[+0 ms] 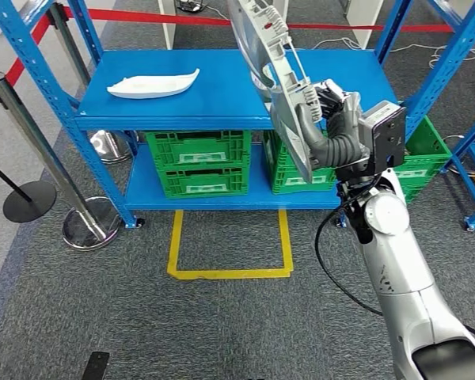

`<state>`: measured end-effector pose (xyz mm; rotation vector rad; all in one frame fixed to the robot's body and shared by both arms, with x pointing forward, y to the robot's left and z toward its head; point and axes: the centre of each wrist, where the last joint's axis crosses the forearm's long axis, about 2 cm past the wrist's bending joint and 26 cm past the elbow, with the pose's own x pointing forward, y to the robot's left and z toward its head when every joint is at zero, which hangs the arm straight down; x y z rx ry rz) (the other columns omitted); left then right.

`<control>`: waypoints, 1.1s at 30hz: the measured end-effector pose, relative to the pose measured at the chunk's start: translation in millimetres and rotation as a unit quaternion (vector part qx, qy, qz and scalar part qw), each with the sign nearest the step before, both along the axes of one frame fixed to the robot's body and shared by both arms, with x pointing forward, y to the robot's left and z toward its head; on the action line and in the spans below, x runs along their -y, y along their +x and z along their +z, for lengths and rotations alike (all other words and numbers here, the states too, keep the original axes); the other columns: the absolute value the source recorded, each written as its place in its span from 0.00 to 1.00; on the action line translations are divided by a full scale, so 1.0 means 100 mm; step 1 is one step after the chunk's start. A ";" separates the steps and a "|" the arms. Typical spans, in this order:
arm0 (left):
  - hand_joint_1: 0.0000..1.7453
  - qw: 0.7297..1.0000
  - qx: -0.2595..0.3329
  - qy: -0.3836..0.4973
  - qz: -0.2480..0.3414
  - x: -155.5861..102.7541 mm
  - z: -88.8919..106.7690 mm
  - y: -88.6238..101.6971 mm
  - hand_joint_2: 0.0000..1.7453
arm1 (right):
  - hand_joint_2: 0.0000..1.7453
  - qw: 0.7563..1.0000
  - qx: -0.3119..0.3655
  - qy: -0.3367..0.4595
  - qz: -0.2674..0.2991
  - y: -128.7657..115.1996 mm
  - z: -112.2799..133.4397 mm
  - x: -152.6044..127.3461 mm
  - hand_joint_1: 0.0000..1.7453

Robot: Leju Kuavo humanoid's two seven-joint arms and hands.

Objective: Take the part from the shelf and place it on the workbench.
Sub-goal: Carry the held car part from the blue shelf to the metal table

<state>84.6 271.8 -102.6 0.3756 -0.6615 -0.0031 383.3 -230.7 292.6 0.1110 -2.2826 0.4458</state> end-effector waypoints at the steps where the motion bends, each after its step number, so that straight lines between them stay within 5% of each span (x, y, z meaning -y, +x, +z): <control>1: 0.00 1.000 0.000 0.000 0.000 0.00 0.00 0.00 1.00 | 1.00 1.000 -0.001 0.000 -0.001 0.00 -0.01 0.00 1.00; 25: 0.00 1.000 0.009 0.015 0.006 -0.22 -0.02 -0.05 1.00 | 1.00 1.000 0.004 -0.002 -0.011 0.00 0.00 0.05 1.00; 33: 0.00 0.998 0.052 -0.019 0.010 -0.18 -0.02 -0.05 1.00 | 1.00 1.000 0.003 -0.004 -0.024 -0.01 -0.05 0.17 1.00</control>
